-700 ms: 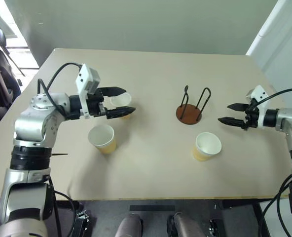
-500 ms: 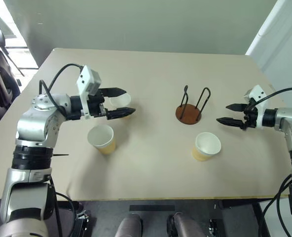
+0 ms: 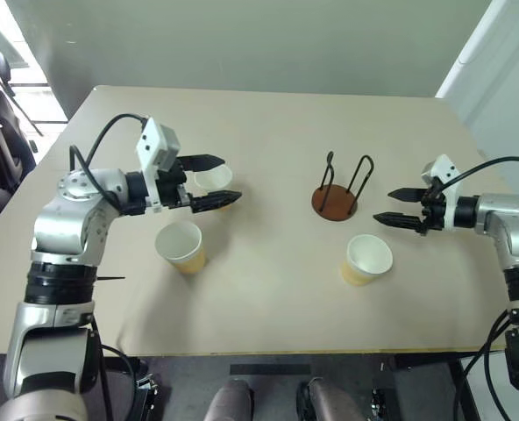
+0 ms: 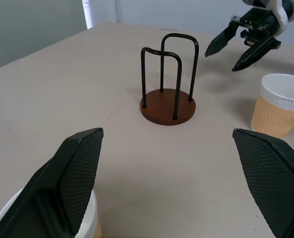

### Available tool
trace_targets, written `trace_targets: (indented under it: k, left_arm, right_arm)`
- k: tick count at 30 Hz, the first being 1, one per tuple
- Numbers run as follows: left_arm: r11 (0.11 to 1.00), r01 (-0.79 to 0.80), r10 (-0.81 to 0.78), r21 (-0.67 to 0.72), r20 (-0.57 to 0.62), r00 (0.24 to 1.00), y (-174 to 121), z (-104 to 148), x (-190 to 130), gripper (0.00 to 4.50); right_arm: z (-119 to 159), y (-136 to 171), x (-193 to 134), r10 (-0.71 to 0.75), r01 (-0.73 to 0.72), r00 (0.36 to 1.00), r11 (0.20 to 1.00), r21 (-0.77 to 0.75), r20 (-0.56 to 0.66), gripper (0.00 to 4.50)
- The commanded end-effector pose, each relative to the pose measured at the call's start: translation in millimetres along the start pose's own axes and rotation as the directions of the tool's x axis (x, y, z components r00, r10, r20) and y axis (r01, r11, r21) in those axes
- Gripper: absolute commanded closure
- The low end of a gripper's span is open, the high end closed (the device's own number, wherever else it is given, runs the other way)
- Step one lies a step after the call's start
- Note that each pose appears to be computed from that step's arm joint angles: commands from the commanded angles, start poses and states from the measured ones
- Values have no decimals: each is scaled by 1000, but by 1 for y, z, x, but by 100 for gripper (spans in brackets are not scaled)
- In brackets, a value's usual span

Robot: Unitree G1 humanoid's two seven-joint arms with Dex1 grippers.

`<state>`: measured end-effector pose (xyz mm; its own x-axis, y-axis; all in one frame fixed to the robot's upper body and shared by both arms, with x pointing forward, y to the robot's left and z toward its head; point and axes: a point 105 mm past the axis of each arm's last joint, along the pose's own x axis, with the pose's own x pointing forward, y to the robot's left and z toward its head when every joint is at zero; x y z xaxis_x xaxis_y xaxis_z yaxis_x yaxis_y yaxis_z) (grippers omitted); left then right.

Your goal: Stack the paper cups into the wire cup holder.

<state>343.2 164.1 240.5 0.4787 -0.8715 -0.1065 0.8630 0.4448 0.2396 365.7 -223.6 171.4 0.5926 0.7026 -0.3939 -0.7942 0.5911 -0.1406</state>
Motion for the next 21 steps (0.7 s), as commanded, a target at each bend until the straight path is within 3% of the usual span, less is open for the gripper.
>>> trace_targets:
  k: [1,21]
  left_arm:
    - [999,-2,0,42,40,999,-2,15,-3,0]
    - [998,-36,33,43,64,997,2,15,-2,0]
  right_arm:
    - [13,7,2,33,-32,999,999,-36,34,43]
    - [27,-12,25,-31,37,998,996,-85,62,43]
